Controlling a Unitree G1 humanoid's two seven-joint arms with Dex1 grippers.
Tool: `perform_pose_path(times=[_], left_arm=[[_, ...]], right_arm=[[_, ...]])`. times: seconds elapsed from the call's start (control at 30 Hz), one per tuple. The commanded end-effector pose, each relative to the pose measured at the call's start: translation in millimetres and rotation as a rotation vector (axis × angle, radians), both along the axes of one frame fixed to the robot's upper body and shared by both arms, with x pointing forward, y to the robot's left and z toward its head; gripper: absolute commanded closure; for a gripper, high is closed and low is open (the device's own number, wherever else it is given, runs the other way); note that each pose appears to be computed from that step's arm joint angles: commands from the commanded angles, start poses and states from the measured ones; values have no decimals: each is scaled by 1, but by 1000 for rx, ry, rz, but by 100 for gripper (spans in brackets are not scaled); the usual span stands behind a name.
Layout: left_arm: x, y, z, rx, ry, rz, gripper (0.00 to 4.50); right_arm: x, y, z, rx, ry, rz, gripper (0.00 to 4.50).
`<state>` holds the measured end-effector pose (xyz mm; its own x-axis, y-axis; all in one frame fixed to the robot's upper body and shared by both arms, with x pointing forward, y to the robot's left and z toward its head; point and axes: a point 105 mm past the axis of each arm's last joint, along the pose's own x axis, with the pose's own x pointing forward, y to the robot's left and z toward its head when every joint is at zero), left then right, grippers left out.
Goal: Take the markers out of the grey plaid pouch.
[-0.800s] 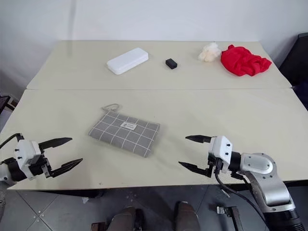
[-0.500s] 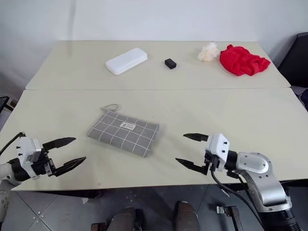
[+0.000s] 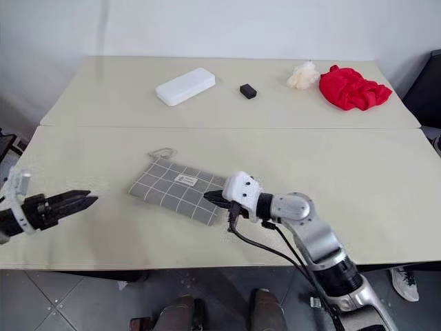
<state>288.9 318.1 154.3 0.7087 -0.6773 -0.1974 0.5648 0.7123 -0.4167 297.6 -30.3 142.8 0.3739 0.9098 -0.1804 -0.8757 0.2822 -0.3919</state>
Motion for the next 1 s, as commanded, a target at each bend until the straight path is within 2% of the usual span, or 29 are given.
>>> perform_pose_path(times=[0.03, 0.2, 0.37, 0.53, 0.7, 0.83, 1.0], left_arm=[[18, -8, 11, -30, 21, 6, 0], [47, -20, 16, -54, 20, 34, 0], [51, -53, 0, -53, 125, -94, 0], [39, -86, -23, -70, 258, -225, 0], [20, -106, -26, -106, 314, -334, 0], [-5, -127, -25, -116, 354, -467, 0], [-15, -138, -22, -100, 316, -500, 0]], right_arm=[[9, 5, -9, -55, -23, -47, 447], [10, 7, -17, -112, -33, -55, 447], [10, -3, -29, -178, 2, -67, 447], [16, -13, -26, -197, -12, -94, 447], [18, -24, -23, -213, -28, -100, 447], [17, -36, -23, -252, -44, -77, 447], [16, -47, -23, -267, -45, -66, 447]])
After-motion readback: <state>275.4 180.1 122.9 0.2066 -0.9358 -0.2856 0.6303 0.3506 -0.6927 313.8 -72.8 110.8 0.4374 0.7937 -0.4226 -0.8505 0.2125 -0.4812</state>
